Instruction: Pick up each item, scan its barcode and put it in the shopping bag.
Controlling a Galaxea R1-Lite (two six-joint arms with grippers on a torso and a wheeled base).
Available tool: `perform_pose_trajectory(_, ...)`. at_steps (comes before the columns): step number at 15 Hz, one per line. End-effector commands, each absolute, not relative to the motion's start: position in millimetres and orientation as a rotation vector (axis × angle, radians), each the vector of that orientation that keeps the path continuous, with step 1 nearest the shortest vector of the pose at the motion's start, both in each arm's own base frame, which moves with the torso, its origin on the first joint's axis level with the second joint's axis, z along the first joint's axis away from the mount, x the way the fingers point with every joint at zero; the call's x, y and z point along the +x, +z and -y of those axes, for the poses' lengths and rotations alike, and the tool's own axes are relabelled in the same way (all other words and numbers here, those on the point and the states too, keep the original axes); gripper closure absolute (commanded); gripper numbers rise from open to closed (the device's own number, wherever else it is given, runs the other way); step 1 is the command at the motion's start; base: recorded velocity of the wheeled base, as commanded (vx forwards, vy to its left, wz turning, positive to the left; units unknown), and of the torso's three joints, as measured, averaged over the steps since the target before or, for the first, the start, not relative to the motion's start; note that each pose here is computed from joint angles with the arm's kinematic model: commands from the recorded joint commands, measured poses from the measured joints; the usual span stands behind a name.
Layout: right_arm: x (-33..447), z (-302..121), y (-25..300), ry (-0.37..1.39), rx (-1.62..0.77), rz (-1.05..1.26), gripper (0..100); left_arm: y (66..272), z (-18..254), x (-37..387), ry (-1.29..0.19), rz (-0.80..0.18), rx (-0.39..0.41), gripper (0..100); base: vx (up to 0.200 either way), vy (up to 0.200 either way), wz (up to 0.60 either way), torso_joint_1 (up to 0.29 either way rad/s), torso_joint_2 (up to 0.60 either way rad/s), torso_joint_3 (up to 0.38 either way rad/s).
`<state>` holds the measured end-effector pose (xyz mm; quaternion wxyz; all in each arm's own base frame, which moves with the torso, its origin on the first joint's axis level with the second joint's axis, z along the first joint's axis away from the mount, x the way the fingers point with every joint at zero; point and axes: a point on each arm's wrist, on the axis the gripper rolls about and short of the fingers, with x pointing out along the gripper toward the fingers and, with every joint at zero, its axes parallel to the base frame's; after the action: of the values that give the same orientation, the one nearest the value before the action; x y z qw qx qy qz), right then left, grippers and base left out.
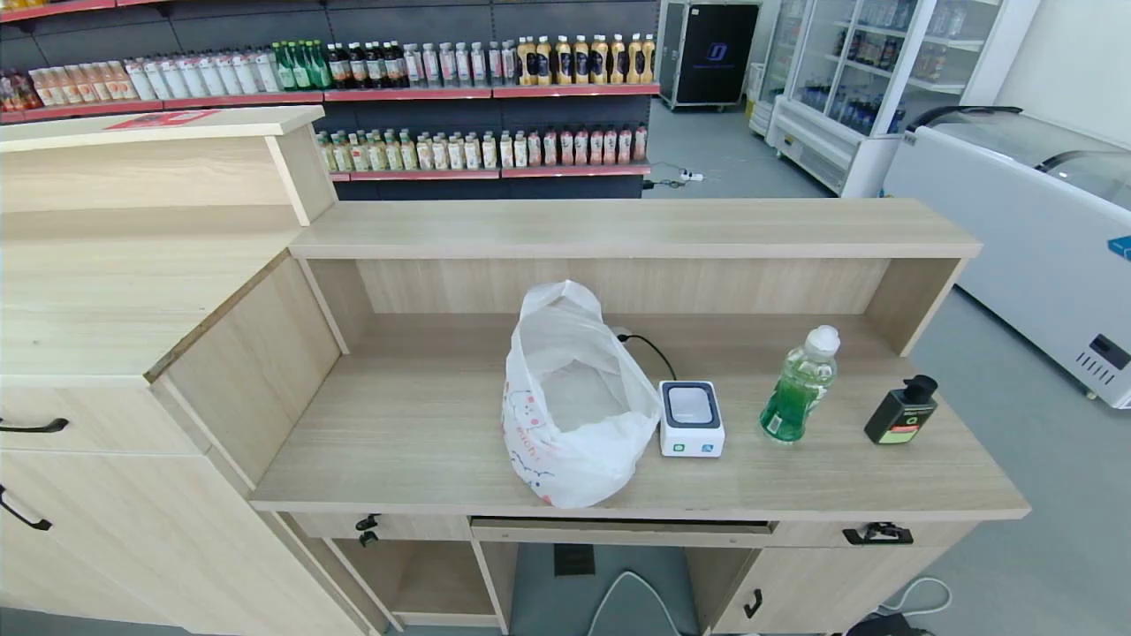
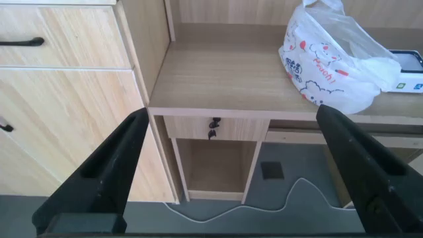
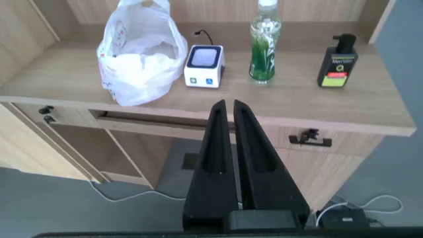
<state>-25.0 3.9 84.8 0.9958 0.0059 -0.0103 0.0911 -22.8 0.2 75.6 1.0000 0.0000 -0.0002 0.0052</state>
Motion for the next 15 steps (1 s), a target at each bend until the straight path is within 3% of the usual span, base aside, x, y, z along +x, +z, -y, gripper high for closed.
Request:
perform_pose_trajectory(1,-13,-4,159,0.214,0.022,-0.054,100,76,0,-23,0.011,0.002,0.000,0,0.000,0.000,0.00,0.000,0.00,0.000)
perform_pose_trajectory(2,-3,-5,176,0.220,0.025,-0.080,100,75,0,-23,0.011,0.000,-0.002,0,0.000,0.000,0.00,0.000,0.00,0.000)
perform_pose_trajectory(4,72,1,206,0.078,-0.007,-0.214,100,75,0,-23,0.011,0.000,0.000,0,0.000,0.000,0.00,0.000,0.00,0.000)
perform_pose_trajectory(7,146,9,188,0.074,-0.110,-0.247,100,76,0,-23,0.011,0.002,0.000,0,0.000,0.000,0.00,0.000,0.00,0.000)
perform_pose_trajectory(10,177,17,170,0.083,-0.161,-0.273,100,75,0,-23,0.011,0.000,-0.002,0,0.000,0.000,0.00,0.000,0.00,0.000)
perform_pose_trajectory(11,184,20,164,0.115,-0.159,-0.287,0,76,0,-23,0.011,0.002,-0.002,0,0.000,0.000,0.00,0.000,0.00,0.000)
perform_pose_trajectory(15,220,43,124,0.163,-0.130,-0.389,0,75,0,-23,0.011,0.000,-0.002,0,0.000,0.000,0.00,0.000,0.00,0.000)
